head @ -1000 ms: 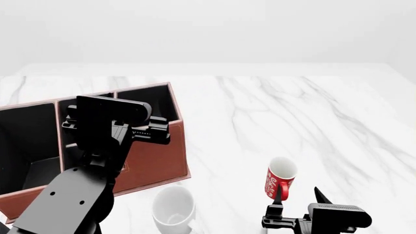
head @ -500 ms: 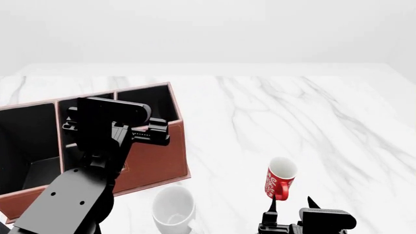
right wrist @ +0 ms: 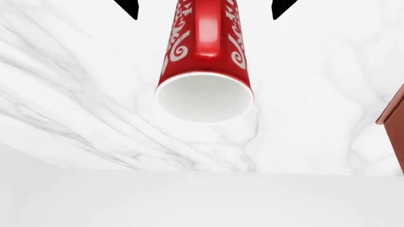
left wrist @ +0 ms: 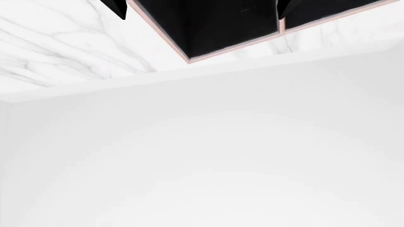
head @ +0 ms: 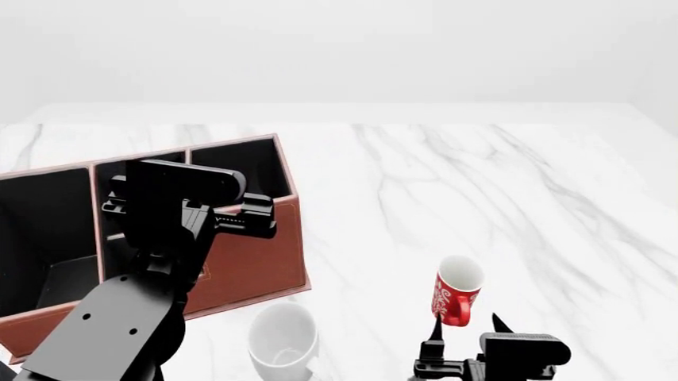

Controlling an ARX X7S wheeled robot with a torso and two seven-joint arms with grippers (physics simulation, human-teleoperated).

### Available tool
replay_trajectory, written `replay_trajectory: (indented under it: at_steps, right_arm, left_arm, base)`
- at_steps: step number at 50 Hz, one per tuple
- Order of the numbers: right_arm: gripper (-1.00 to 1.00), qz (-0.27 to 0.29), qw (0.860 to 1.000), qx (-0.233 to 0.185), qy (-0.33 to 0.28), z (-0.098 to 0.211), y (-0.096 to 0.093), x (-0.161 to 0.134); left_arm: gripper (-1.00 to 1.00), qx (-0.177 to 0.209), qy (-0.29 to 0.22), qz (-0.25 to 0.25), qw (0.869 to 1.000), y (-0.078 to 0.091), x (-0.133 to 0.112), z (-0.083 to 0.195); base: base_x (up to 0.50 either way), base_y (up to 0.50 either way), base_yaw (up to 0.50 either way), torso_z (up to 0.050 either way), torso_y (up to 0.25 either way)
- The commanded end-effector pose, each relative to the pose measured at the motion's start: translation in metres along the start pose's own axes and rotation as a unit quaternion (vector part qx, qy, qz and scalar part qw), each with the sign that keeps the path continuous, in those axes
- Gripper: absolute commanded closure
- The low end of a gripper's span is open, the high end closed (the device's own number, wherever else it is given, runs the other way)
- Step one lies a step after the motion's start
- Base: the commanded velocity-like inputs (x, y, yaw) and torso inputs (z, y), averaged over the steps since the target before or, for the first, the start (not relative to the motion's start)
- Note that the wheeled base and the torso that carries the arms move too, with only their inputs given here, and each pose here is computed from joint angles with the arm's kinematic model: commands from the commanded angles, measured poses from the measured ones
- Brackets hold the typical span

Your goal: Pick up the red mug and place it to the right of the caddy.

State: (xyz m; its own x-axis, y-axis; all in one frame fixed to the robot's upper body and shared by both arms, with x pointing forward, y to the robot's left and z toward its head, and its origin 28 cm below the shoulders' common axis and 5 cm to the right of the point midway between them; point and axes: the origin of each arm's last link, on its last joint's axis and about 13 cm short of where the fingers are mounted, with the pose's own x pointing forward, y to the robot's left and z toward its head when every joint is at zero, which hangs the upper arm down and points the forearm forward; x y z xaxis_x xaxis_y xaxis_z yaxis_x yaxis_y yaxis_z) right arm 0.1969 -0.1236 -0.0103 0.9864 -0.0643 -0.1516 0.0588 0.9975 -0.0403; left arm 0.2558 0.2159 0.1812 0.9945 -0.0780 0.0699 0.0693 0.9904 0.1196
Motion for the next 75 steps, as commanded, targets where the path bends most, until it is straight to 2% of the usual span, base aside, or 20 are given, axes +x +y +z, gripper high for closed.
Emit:
replay_trajectory:
  at_steps: [1,15,16,39,49,53,54,56,60,69,75]
  right_arm:
    - [-1.00,0.001,1.000,0.000,0.003,-0.001,0.002,0.007]
    - [-1.00,-0.003,1.000,-0.001,0.016,-0.007,0.002,0.015]
    - [1.00,-0.003,1.000,-0.001,0.017,-0.007,0.002,0.016]
    - [1.00,0.000,1.000,0.000,0.018,-0.007,0.002,0.017]
    - [1.00,0.054,0.997,-0.028,-0.050,0.027,0.007,0.031]
    - [1.00,0.084,0.994,-0.037,-0.064,0.045,0.013,0.038]
    - [1.00,0.107,0.992,-0.031,-0.056,0.049,0.017,0.043]
    - [1.00,0.112,0.992,-0.031,-0.053,0.054,0.021,0.050]
    - [1.00,0.157,0.986,-0.018,-0.044,0.064,0.035,0.067]
    - [1.00,0.184,0.982,-0.033,-0.031,0.061,0.063,0.111]
    - [1.00,0.191,0.981,-0.038,-0.023,0.058,0.074,0.128]
  left_arm:
    - [-1.00,0.000,0.000,0.000,1.000,0.000,0.000,0.000]
    - [-1.00,0.000,0.002,-0.001,1.000,0.000,0.001,-0.002]
    - [-1.00,0.000,0.002,0.000,1.000,0.000,0.001,-0.002]
    - [-1.00,0.000,0.005,0.000,1.000,0.001,-0.001,-0.003]
    - [-1.00,-0.001,0.004,0.000,1.000,0.001,-0.001,-0.003]
    - [-1.00,-0.001,0.005,0.000,1.000,0.001,0.000,-0.004]
    - [-1.00,0.000,0.006,-0.001,1.000,0.000,0.000,-0.004]
    - [-1.00,0.000,0.005,-0.002,1.000,0.000,0.000,-0.004]
    - [-1.00,-0.001,0.006,0.000,1.000,0.001,0.001,-0.005]
    - [-1.00,0.000,0.008,-0.001,1.000,0.001,0.002,-0.004]
    - [-1.00,0.000,0.008,-0.001,1.000,0.001,0.002,-0.004]
  base:
    - [0.00,0.00,0.00,0.000,0.000]
    - [0.00,0.00,0.00,0.000,0.000]
    - [0.00,0.00,0.00,0.000,0.000]
    - [0.00,0.00,0.00,0.000,0.000]
    - [0.00,0.00,0.00,0.000,0.000]
    - [0.00,0.00,0.00,0.000,0.000]
    - [0.00,0.00,0.00,0.000,0.000]
    - [0.00,0.00,0.00,0.000,0.000]
    - [0.00,0.00,0.00,0.000,0.000]
    - [0.00,0.00,0.00,0.000,0.001]
    - [0.00,0.00,0.00,0.000,0.000]
